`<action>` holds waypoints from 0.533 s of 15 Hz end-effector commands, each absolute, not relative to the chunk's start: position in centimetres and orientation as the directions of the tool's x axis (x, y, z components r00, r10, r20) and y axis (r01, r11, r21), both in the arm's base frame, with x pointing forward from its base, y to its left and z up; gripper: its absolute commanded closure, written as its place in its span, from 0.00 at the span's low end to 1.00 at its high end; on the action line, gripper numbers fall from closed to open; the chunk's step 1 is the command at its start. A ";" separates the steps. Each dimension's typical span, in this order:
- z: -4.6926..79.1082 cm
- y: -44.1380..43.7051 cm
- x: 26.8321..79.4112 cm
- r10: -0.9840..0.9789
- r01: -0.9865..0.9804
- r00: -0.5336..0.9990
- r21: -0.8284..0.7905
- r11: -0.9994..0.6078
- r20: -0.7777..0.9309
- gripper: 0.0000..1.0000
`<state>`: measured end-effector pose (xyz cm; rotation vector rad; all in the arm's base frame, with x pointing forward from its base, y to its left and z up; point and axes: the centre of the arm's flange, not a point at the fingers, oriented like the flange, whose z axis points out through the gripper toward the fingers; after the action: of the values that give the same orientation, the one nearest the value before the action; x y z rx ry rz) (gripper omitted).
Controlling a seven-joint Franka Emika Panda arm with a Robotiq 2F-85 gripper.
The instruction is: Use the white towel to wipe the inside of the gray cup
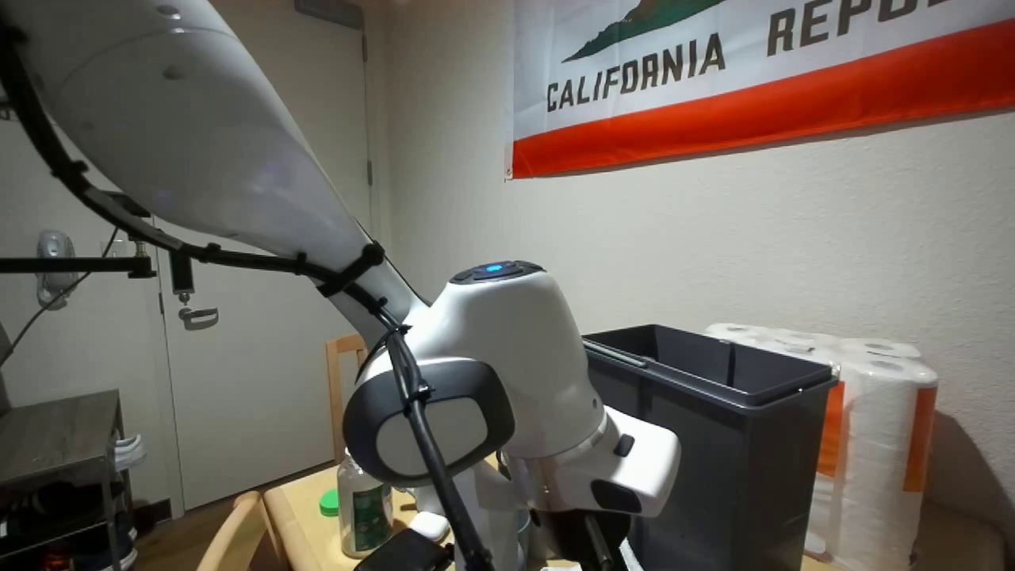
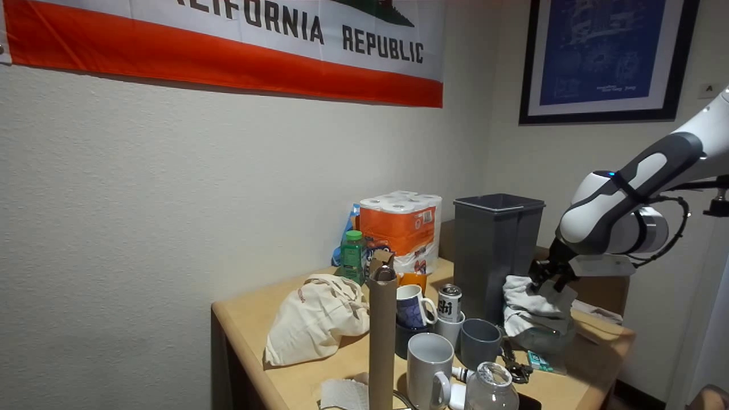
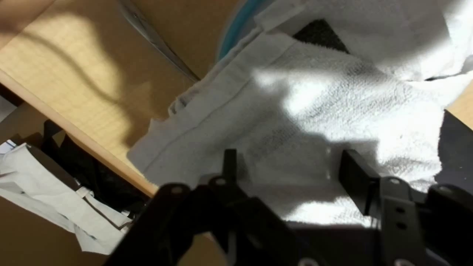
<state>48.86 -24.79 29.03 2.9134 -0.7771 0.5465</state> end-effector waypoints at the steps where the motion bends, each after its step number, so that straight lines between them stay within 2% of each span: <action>1: 29.0 -25.4 49.6 -0.451 -0.480 0.802 -0.029 -0.877 0.392 0.58; 6: 28.9 -25.0 49.5 -0.449 -0.478 0.800 -0.030 -0.878 0.399 0.95; 8: 28.7 -25.0 49.2 -0.455 -0.483 0.797 -0.033 -0.875 0.396 1.00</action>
<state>49.53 -24.44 29.12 2.9132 -0.7686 0.5793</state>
